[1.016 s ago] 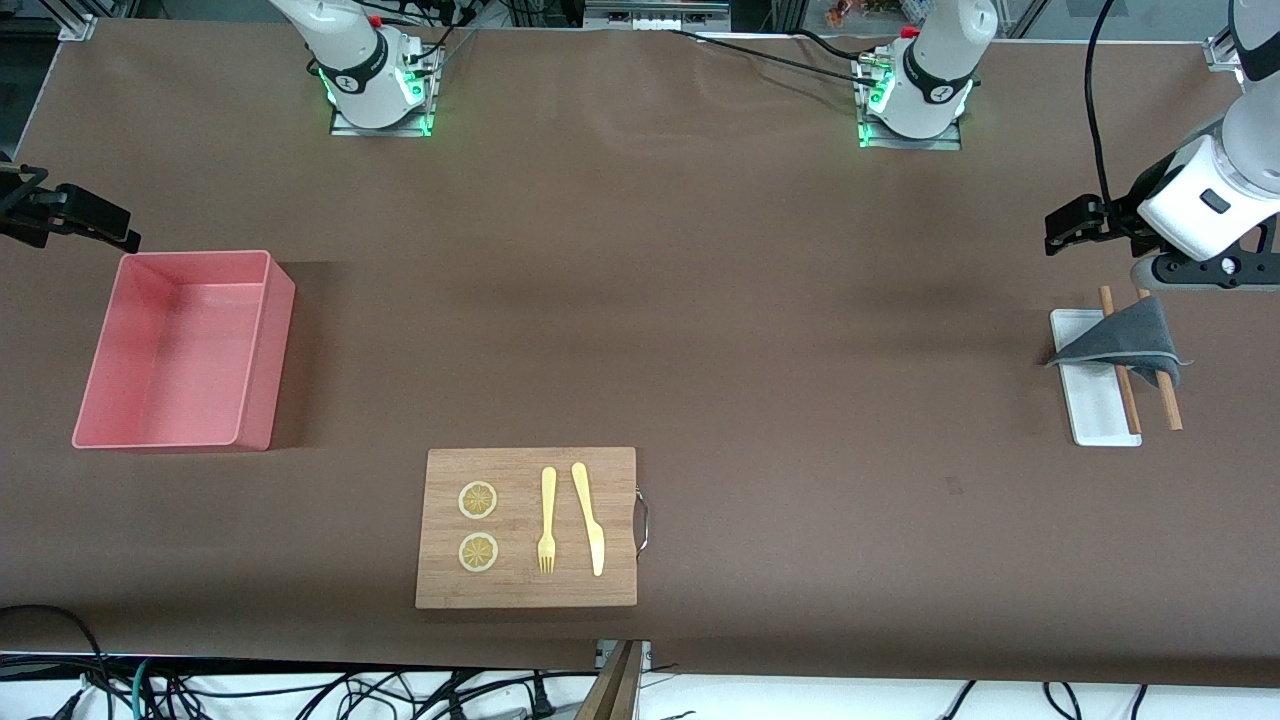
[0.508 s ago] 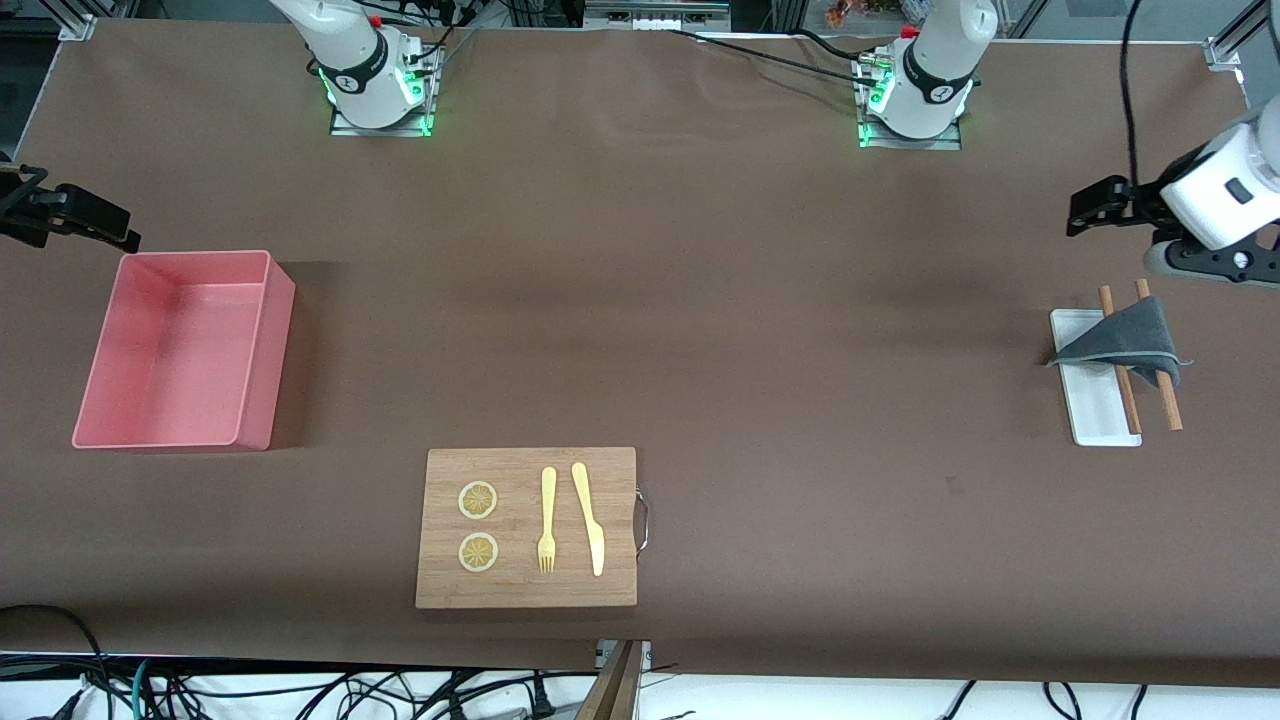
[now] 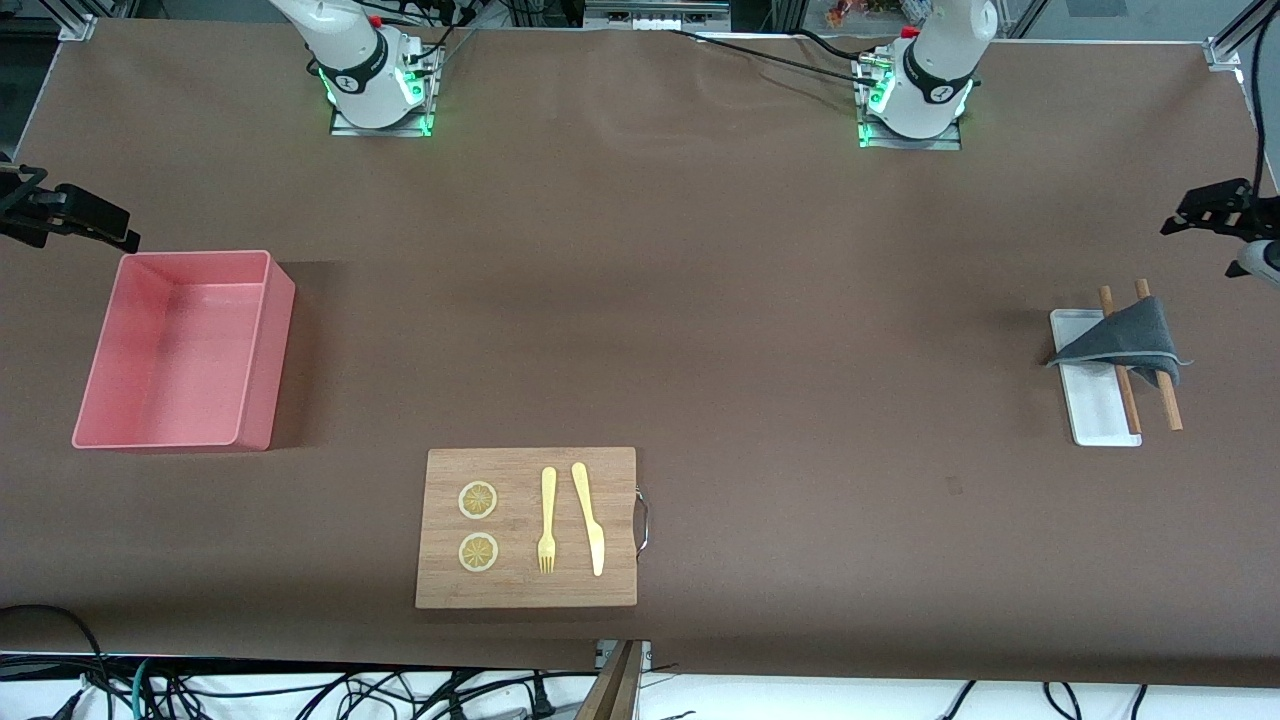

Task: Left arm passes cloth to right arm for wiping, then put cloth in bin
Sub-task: 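Lower the left gripper toward the grey cloth on the white tray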

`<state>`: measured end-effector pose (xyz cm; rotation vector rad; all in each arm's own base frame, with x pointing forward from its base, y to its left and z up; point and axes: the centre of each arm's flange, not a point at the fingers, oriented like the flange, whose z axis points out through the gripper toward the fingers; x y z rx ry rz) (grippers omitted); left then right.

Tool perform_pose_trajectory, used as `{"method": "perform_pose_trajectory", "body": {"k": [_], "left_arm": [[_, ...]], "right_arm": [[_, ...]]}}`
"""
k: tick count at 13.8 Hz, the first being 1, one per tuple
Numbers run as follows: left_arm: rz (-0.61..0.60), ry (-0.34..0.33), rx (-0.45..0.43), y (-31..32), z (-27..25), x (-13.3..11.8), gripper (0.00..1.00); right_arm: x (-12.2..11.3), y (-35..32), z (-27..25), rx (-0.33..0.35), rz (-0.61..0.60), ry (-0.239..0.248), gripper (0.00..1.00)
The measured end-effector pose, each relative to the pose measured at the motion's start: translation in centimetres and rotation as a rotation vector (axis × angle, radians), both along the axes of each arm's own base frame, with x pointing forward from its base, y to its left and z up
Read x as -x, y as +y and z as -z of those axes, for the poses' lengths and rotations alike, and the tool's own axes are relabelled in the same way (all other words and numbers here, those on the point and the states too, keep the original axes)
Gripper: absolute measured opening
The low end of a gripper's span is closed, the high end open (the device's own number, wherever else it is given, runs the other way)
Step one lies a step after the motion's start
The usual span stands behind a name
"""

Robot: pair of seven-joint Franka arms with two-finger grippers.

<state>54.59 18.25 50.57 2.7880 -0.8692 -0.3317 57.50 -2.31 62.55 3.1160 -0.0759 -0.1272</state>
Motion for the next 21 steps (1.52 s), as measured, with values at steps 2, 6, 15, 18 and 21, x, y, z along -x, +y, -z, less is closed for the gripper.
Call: {"method": "perform_pose_trajectory", "body": {"k": [2,6,15,18,21], "left_arm": [[0.059,-0.026,0.107,5.6,3.5,0.5,1.0],[0.188,-0.152,0.349,15.1,12.2,2.4,1.0],[0.369,-0.4,0.485,23.7,19.5,-0.2,1.0],[0.403,-0.407,0.5,23.7,20.5,-0.5,1.0],[0.418,-0.449,0.536,24.0,22.2,-0.9,0.94]], "right_arm": [[0.0,0.0,0.0,0.0,0.0,0.0,1.0],[0.0,0.0,0.0,-0.001,0.0,0.0,1.0],[-0.1,0.0,0.1,-0.002,0.001,0.002,1.0],[-0.1,0.0,0.2,-0.002,0.001,0.003,1.0],[-0.1,-0.1,0.2,-0.002,0.002,0.003,1.0]]}}
